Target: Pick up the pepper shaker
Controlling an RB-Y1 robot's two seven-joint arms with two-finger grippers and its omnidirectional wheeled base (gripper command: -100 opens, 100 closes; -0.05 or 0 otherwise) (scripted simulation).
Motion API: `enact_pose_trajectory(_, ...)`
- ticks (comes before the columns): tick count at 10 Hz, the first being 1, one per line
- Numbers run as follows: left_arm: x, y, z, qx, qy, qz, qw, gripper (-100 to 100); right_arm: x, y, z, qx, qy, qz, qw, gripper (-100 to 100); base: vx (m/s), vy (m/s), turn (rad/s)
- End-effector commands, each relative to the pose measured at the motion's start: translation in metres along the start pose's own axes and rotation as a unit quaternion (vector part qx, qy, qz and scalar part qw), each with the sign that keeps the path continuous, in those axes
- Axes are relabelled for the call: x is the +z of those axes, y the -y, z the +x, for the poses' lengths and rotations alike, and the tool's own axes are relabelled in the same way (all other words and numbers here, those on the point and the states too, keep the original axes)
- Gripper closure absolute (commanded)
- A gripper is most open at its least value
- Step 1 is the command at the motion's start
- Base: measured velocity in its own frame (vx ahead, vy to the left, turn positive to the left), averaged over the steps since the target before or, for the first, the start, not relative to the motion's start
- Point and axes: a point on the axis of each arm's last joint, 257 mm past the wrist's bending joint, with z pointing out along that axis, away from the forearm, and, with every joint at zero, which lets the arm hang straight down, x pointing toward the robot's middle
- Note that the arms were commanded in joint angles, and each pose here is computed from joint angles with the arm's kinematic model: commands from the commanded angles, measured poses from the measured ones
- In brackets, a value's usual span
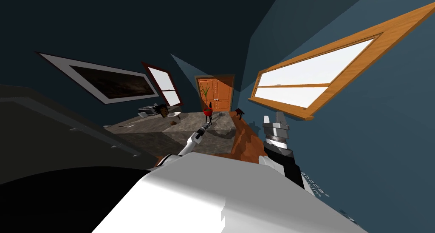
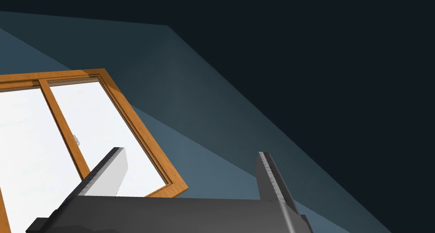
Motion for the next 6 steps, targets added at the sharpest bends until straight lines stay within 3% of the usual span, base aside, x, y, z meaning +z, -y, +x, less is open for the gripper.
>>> enact_pose_trajectory(1, -0.013, -0.007, 0.007, -0.001, -0.006, -0.008, 1.0, 100, 0.0, 0.0, 0.0, 0.0, 0.0, 0.0, 1.0, 0, 0.053, -0.016, -0.064)
enact_pose_trajectory(3, -0.026, -0.009, 0.011, -0.001, -0.007, -0.011, 0.9999, 100, 0.0, 0.0, 0.0, 0.0, 0.0, 0.0, 1.0, 0, 0.055, -0.001, -0.023)
enact_pose_trajectory(4, -0.026, -0.006, 0.004, 0.001, 0.002, -0.007, 1.0, 100, 0.0, 0.0, 0.0, 0.0, 0.0, 0.0, 1.0, 0, 0.0, 0.0, 0.0)
enact_pose_trajectory(6, -0.044, -0.012, 0.011, -0.001, -0.005, -0.015, 0.9999, 100, 0.0, 0.0, 0.0, 0.0, 0.0, 0.0, 1.0, 0, 0.055, -0.009, -0.051)
